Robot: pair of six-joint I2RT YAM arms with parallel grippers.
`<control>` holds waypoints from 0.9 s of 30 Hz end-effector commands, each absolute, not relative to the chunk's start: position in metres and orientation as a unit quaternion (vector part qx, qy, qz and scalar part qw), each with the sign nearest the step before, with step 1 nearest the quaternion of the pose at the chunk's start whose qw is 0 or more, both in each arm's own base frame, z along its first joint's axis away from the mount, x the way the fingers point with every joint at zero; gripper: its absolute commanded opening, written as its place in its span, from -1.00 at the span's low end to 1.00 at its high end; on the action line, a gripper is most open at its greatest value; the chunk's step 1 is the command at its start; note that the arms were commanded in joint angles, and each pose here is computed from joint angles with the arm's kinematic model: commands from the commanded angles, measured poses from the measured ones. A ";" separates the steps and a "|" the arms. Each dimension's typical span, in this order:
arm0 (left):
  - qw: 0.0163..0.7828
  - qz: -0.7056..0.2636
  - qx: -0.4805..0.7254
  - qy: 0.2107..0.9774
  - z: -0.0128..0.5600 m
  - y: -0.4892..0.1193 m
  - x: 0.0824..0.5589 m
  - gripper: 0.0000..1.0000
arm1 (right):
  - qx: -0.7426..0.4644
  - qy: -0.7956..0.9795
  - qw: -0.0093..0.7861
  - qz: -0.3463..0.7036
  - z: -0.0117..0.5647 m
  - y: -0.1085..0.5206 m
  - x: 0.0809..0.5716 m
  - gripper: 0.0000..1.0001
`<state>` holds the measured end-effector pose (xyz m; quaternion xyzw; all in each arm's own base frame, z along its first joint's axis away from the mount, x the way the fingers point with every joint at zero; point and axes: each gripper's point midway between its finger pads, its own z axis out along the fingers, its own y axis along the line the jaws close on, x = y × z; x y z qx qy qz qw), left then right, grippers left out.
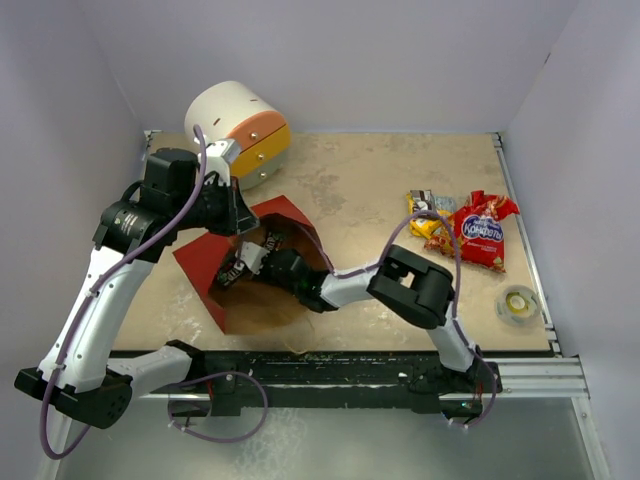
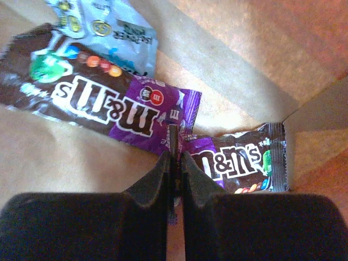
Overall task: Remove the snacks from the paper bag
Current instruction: Take out the snack from the paper bag.
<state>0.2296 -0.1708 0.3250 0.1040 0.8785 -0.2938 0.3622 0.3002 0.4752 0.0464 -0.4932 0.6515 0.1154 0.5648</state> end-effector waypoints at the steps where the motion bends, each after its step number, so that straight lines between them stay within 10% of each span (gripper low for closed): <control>1: 0.403 -0.286 0.112 0.862 0.346 -0.166 0.234 -1.00 | -0.474 0.614 0.595 0.211 0.120 0.482 0.275 -0.80; 14: 0.405 -0.294 0.097 0.860 0.342 -0.168 0.237 -1.00 | -0.518 0.536 0.504 0.436 0.185 0.427 0.140 -1.00; 27: 0.399 -0.300 0.111 0.859 0.332 -0.178 0.249 -1.00 | -0.604 0.468 0.506 0.401 0.287 0.333 0.089 -1.00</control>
